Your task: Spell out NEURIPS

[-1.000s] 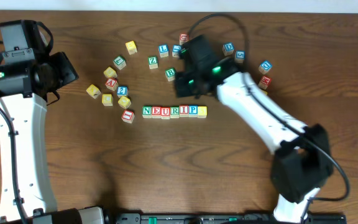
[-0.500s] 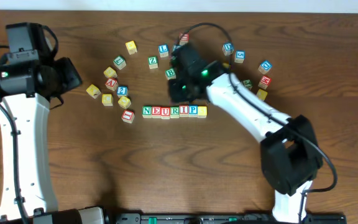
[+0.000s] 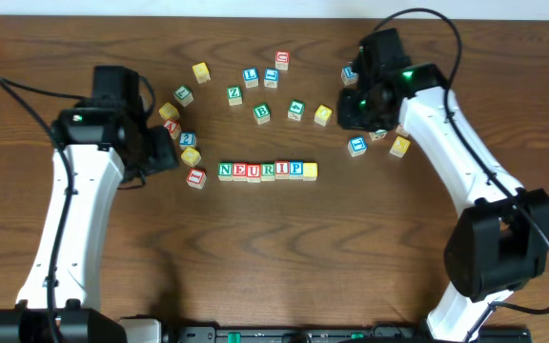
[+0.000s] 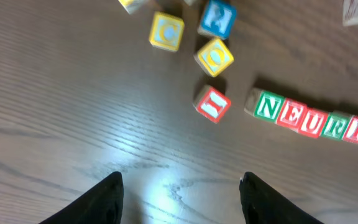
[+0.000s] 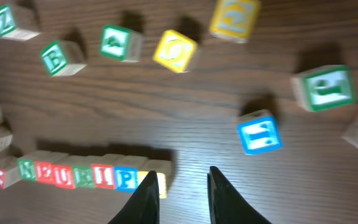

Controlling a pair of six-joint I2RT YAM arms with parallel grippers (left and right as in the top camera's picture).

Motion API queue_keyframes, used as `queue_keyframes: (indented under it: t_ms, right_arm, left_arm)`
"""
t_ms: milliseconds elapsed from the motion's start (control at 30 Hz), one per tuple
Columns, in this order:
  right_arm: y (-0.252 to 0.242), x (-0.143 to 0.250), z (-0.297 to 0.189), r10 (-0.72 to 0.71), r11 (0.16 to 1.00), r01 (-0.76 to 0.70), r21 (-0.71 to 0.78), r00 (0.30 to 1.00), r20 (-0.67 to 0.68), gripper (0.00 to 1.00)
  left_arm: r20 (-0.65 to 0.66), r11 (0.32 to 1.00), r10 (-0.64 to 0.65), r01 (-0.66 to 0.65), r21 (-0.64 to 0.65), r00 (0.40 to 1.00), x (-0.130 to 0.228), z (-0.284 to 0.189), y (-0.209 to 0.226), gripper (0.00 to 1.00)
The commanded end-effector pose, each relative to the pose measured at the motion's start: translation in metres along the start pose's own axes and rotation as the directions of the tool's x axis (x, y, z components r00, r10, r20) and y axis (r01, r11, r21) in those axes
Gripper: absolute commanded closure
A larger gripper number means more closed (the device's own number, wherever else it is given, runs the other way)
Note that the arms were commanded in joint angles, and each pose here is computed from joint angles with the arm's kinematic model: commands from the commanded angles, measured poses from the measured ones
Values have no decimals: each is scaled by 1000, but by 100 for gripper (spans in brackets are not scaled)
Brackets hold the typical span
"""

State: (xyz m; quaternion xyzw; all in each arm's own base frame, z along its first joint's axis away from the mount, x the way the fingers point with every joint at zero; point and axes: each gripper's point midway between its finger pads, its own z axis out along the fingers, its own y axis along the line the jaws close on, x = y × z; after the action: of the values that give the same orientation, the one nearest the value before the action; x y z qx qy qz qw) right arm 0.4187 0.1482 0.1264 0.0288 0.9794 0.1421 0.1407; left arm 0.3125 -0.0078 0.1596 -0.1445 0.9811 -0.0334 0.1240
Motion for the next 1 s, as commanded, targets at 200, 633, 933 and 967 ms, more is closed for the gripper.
queue_keyframes:
  t_ms: [200,633,933,967]
  right_arm:
    - [-17,-8,-15,-22,1000,22,18,1000,17,68]
    - [-22,-7,-15,-20,999,19,44,1000,14,63]
    - [-22,-6,-15,-19,999,19,45,1000,13,62]
    - [-22,-6,-15,-19,999,19,46,1000,13,62]
  left_arm:
    - [-122,998,37,-31,53,992,42,39,-19,44]
    - [-148,988,121,-105,117,982,74,76,-43,45]
    - [-92,994,112,-111,18,989,75,99,-27,48]
    - [-79,995,100,-101,-6,992,73,100,-23,48]
